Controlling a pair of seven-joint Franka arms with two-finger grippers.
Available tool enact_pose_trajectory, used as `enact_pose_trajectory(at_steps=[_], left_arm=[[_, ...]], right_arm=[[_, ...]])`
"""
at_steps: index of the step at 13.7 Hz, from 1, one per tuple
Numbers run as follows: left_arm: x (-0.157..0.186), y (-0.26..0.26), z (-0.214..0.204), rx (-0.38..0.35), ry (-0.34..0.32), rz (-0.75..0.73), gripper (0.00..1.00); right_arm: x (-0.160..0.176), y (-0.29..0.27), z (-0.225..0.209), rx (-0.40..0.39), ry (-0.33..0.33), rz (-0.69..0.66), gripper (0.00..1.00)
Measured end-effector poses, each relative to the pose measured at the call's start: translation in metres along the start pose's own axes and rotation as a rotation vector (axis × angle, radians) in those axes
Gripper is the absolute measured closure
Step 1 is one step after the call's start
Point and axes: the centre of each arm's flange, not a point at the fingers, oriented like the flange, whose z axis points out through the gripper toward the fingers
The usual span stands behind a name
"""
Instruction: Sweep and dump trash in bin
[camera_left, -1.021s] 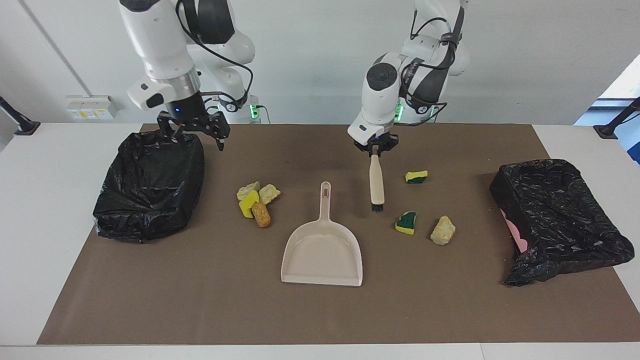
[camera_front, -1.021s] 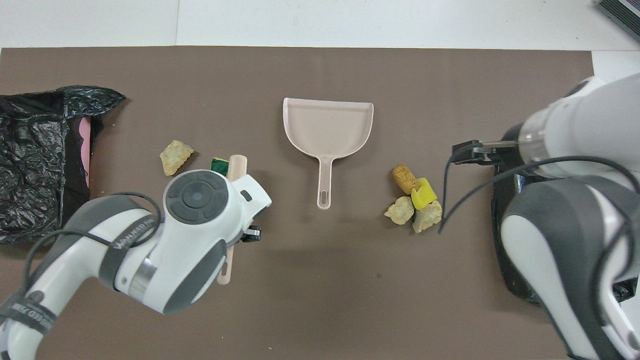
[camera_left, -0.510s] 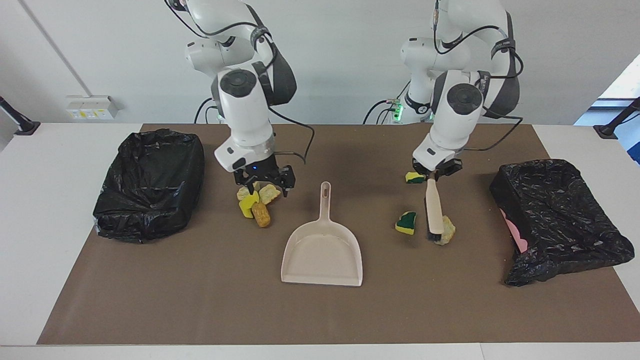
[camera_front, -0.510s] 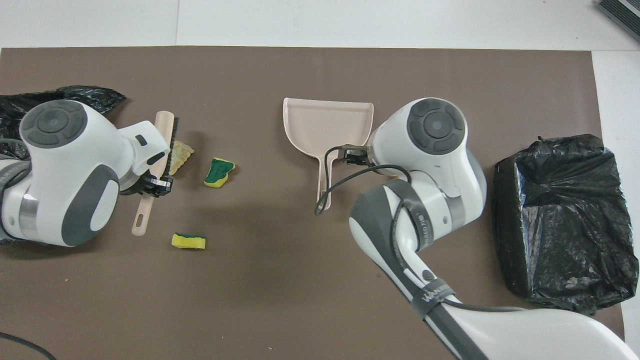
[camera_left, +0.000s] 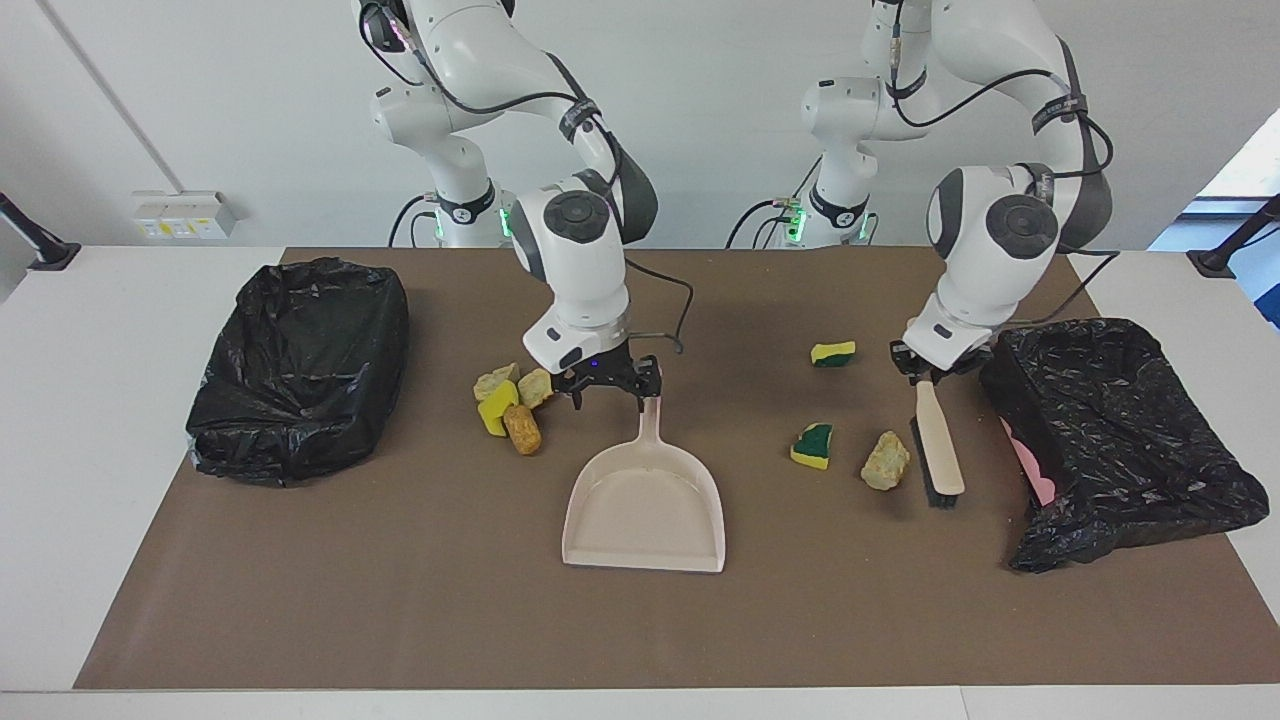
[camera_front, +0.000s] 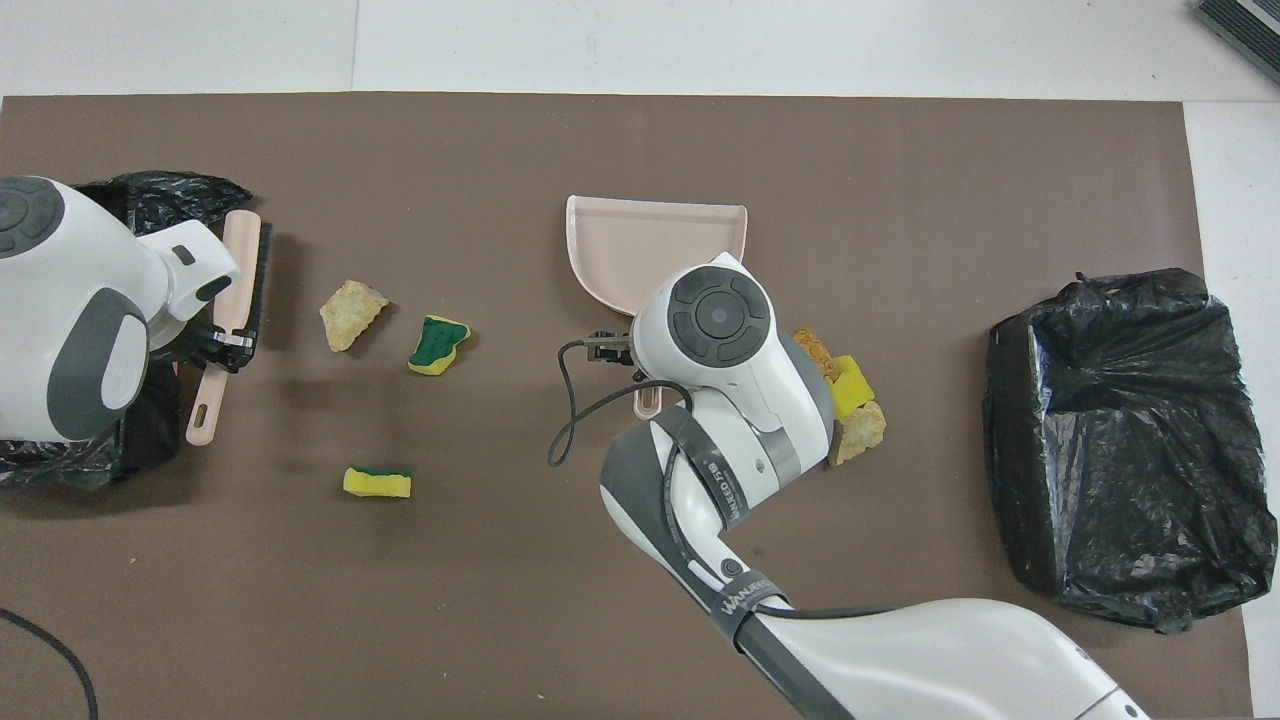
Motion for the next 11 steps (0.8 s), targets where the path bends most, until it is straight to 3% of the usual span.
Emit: enact_pose_trajectory(at_steps=[2,3,4,6,9,11], left_arm=[[-0.004,0.012,0.008,-0.003,-0.014,0.026,0.74],[-0.007,0.023,0.011,-0.003,-0.023,0.045,0.74],[-0.011,0.036,0.014,-0.001,-0.030,0.068,0.74],[-0.021,0.066,0.014,0.000,-0.037,0.115,0.74],[-0.034,0.107,0.007,-0.020,-0.042,0.169,0.74],[-0.041,0.123,0.001,-0.013,-0.079,0.186,0.74]], right_arm=[[-0.009,-0.009,0.002,-0.007,-0.014,-0.018,0.00],[-0.010,-0.010,0.003,-0.009,-0.017,-0.020,0.08],[-0.009,-0.009,0.003,-0.010,-0.018,-0.018,0.08],[-0.007,-0.005,0.003,-0.012,-0.017,-0.013,0.27],[-0.006,-0.003,0.004,-0.015,-0.018,-0.013,0.67],[-0.007,-0.003,0.003,-0.017,-0.022,-0.051,0.67]])
